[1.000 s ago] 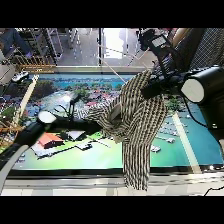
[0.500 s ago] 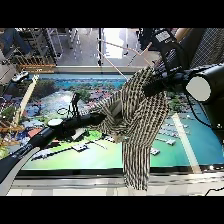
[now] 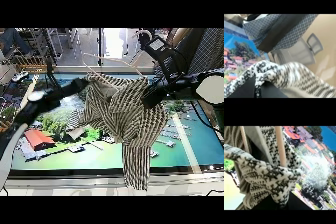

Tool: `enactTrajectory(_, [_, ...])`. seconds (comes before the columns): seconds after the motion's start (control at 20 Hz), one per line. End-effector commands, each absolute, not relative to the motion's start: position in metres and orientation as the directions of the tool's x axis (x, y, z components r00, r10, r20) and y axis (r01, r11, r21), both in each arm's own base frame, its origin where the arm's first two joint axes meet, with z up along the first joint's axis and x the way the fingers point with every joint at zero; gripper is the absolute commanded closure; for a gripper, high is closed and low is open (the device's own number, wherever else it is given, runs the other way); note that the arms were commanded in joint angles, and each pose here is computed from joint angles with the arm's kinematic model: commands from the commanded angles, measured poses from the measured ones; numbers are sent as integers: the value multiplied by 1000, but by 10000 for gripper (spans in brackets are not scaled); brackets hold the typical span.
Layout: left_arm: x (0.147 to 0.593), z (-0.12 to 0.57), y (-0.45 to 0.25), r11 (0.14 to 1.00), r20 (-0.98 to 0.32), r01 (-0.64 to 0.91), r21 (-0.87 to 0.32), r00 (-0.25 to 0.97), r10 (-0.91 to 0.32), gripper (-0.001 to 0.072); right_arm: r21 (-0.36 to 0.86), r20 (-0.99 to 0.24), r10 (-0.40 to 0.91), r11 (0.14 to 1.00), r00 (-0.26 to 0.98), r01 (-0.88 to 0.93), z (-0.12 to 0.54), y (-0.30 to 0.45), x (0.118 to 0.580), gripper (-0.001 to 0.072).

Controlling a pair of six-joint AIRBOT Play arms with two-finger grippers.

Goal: Fold the clothes and pants, and hang the long-sleeved shirts on hangers.

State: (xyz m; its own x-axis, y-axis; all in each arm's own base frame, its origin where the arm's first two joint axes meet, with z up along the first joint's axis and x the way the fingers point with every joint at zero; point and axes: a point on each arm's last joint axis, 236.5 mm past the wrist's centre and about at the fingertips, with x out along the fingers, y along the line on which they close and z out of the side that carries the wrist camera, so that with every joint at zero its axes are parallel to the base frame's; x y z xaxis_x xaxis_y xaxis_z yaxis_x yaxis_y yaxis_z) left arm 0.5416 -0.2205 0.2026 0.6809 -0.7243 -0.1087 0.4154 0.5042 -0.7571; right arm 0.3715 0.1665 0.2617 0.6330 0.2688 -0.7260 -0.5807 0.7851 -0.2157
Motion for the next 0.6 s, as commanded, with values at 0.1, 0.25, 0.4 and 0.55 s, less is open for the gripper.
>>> enactTrajectory(0.1, [529,226,-188,489,-226,419,-765,536,-813,686,-325,-789,166,704,592,-631,239,147,372,660])
enactTrajectory(0.25, [518,234,-172,466,-236,403,-788,501,-833,686,-399,-789,108,659,605,-637,230,139,389,660])
enactTrajectory(0.4, [511,228,-169,459,-253,398,-794,470,-846,686,-454,-771,92,615,631,-644,229,139,402,660])
enactTrajectory(0.55, [497,231,-177,417,-244,411,-810,411,-879,685,-556,-760,-15,533,650,-638,225,118,413,661])
